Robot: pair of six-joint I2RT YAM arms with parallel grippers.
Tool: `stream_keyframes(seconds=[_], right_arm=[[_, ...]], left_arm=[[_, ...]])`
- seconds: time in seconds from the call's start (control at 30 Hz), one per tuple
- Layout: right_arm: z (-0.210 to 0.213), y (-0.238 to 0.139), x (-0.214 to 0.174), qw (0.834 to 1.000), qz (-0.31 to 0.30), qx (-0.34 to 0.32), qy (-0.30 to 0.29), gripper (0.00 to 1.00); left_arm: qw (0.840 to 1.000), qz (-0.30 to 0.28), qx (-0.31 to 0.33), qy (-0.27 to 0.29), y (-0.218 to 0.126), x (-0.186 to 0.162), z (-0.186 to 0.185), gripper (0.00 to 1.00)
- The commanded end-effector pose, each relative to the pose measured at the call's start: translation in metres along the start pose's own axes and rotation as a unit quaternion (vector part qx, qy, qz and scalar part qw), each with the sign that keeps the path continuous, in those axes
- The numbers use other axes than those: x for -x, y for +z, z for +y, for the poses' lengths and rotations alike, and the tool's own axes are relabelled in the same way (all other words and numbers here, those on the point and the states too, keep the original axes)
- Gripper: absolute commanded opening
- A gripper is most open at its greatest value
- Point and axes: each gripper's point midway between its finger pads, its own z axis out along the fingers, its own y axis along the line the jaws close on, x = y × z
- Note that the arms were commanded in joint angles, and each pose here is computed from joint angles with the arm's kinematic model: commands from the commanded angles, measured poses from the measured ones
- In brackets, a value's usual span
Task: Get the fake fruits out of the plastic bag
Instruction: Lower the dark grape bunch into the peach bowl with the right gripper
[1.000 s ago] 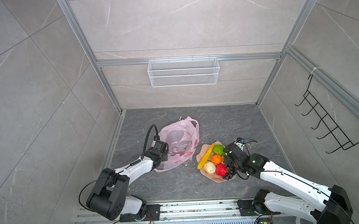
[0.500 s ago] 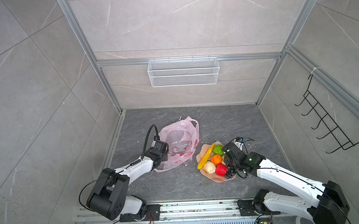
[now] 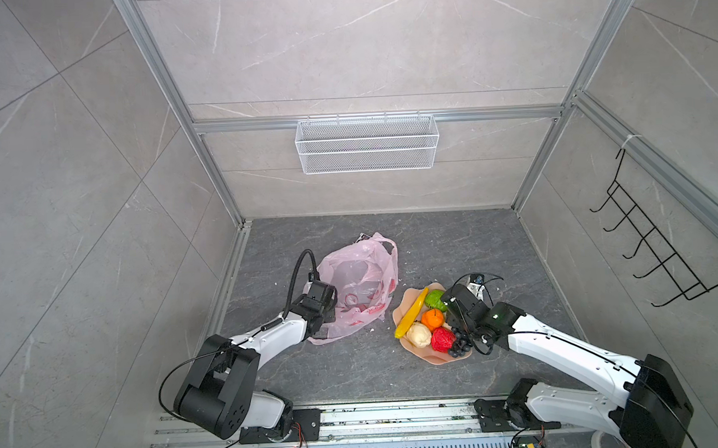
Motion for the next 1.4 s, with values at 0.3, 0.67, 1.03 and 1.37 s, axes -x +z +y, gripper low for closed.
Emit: stream_keyframes(seconds=[0.3,0.67,1.03,1.37], right_arm=[[0.003,0.005,0.006,1.000,0.018,0.008,0.009,0.83],[0.003,0.000,0.015,1.000,0.014,0.020,0.020,0.88],[0.009,-0.001,0.018,0.999,0.018,0.026,0.011,0.90],[-0.003,-0.008,0.026,1.000,0.009,-0.001,0.010,1.00]], left_arm=[[1.000,-0.016,-0.002,-0.001,-0.002,0.015,-0.004,0.07],[1.000,-0.018,-0.003,-0.002,-0.003,0.015,-0.004,0.07],[1.000,-0.018,-0.005,-0.001,-0.004,0.016,-0.005,0.07],[1.000,-0.012,-0.017,0.001,-0.002,0.016,-0.010,0.07]])
